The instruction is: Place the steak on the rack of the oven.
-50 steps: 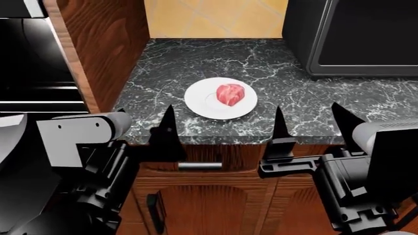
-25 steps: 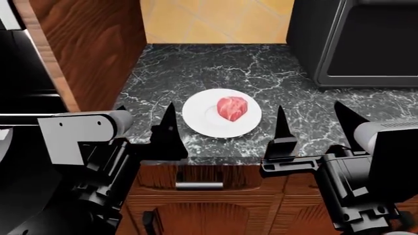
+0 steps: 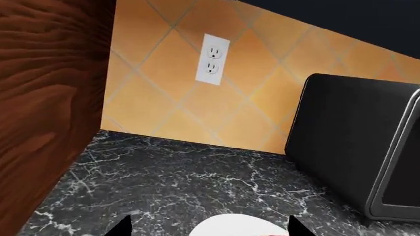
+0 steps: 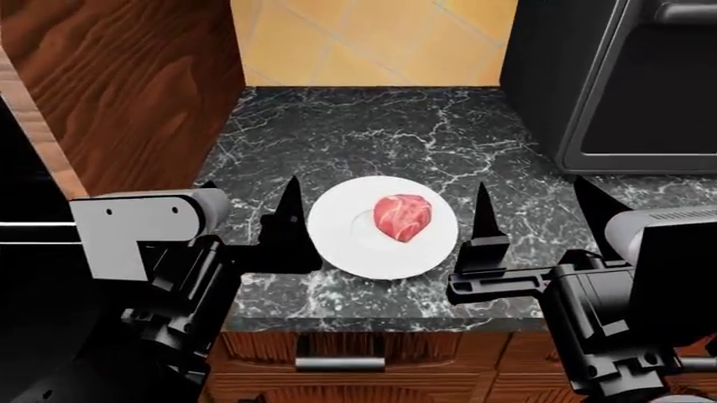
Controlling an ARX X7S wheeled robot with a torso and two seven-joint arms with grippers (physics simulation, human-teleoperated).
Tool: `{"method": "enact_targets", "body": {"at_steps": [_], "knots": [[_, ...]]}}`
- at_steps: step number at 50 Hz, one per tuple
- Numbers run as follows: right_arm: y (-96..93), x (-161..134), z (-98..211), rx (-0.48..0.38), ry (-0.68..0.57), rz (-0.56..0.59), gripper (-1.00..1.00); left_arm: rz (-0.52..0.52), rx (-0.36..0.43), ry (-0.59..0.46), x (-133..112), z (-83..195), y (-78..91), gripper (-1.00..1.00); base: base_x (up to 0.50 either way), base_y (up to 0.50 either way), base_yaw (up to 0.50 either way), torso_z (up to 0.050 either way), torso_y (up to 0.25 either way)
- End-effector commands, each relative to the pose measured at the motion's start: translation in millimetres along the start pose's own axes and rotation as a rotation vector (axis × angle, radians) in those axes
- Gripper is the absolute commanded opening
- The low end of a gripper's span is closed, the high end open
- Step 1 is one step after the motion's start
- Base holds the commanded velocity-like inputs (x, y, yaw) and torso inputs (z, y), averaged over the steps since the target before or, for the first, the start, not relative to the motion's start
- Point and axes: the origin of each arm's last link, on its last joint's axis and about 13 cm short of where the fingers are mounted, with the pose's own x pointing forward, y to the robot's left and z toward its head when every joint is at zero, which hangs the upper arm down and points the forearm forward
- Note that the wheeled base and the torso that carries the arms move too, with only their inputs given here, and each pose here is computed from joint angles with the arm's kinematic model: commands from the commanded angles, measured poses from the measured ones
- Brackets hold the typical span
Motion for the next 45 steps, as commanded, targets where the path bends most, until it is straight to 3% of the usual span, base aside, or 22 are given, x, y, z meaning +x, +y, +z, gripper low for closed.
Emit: {"method": "enact_targets", "body": {"at_steps": [1,30,40,43,45], "knots": [[-0.7,1,0,-0.002,0.002,-0.003,1.00,0.006,0.003,0.003,1,0,0.3,1.00,0.23,0.00,0.00,0.000,0.000],[-0.3,4,-3,-0.010,0.018,0.000,1.00,0.003,0.011,0.005,4,-3,1.9,1.00,0.23,0.00,0.00,0.000,0.001],[-6.8,6,-3,-0.022,0.049,0.022,1.00,0.004,0.010,0.004,6,-3,2.9,1.00,0.01,0.00,0.00,0.000,0.000],[-14.7,3,8,-0.069,0.070,0.048,1.00,0.000,0.008,0.005,7,-3,3.4,1.00,0.00,0.00,0.00,0.000,0.000],[-21.8,-4,26,-0.138,0.101,0.158,1.00,0.004,0.010,0.006,8,-3,4.6,1.00,0.00,0.00,0.00,0.000,0.000]]}}
